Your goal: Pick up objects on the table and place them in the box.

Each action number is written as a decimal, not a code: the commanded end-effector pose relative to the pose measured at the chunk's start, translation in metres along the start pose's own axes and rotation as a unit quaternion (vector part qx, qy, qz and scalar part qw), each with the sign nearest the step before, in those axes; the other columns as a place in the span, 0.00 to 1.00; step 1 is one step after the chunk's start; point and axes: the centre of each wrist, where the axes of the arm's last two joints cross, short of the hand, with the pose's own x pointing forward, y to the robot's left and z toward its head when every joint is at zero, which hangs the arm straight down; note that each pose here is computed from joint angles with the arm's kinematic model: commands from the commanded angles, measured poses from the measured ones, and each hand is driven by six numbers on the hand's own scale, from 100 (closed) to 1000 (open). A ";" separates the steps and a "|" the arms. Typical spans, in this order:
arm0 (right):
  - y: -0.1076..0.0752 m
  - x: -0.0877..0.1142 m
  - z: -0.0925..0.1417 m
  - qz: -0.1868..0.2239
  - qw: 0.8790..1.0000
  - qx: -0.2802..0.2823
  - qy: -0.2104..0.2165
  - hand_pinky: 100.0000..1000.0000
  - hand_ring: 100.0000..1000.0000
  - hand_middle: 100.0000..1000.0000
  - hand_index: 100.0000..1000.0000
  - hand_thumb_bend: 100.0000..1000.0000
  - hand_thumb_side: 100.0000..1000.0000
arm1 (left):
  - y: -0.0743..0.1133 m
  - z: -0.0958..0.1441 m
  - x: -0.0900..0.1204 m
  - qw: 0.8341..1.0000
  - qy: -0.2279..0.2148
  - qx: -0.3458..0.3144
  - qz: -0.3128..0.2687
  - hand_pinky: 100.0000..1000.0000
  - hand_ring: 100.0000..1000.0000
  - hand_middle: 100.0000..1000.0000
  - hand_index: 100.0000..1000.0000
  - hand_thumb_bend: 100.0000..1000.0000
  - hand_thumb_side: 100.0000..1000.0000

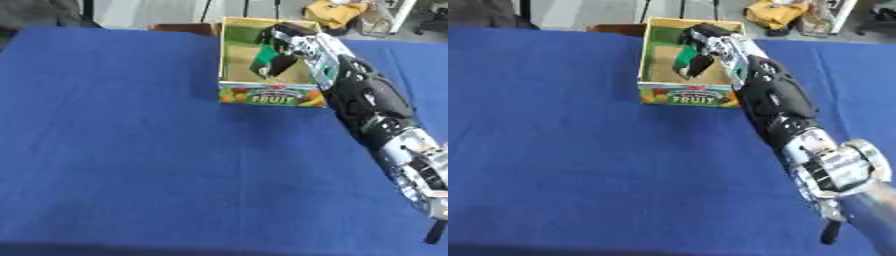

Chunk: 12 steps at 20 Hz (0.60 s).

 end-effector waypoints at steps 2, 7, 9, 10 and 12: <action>-0.019 0.002 0.003 0.029 0.999 -0.016 -0.010 0.61 0.74 0.78 0.87 0.32 0.21 | 0.002 -0.006 0.009 1.000 -0.016 -0.003 -0.005 0.63 0.78 0.68 0.77 0.59 0.66; -0.025 0.002 0.006 0.027 0.999 -0.038 -0.014 0.75 0.87 0.89 0.91 0.53 0.30 | 0.003 -0.005 0.008 1.000 -0.014 0.000 -0.006 0.63 0.78 0.68 0.77 0.59 0.66; -0.030 0.001 0.008 0.022 0.998 -0.056 -0.021 0.77 0.88 0.90 0.93 0.59 0.32 | 0.004 -0.004 0.008 1.000 -0.014 0.002 -0.007 0.63 0.78 0.68 0.77 0.59 0.66; -0.033 0.001 0.010 0.019 0.997 -0.069 -0.027 0.77 0.88 0.90 0.93 0.61 0.33 | 0.005 -0.004 0.007 1.000 -0.013 0.003 -0.008 0.63 0.78 0.68 0.77 0.59 0.66; -0.043 0.001 0.016 0.013 0.994 -0.100 -0.043 0.76 0.87 0.90 0.93 0.62 0.35 | 0.006 -0.003 0.007 1.000 -0.012 0.006 -0.009 0.63 0.78 0.68 0.77 0.59 0.66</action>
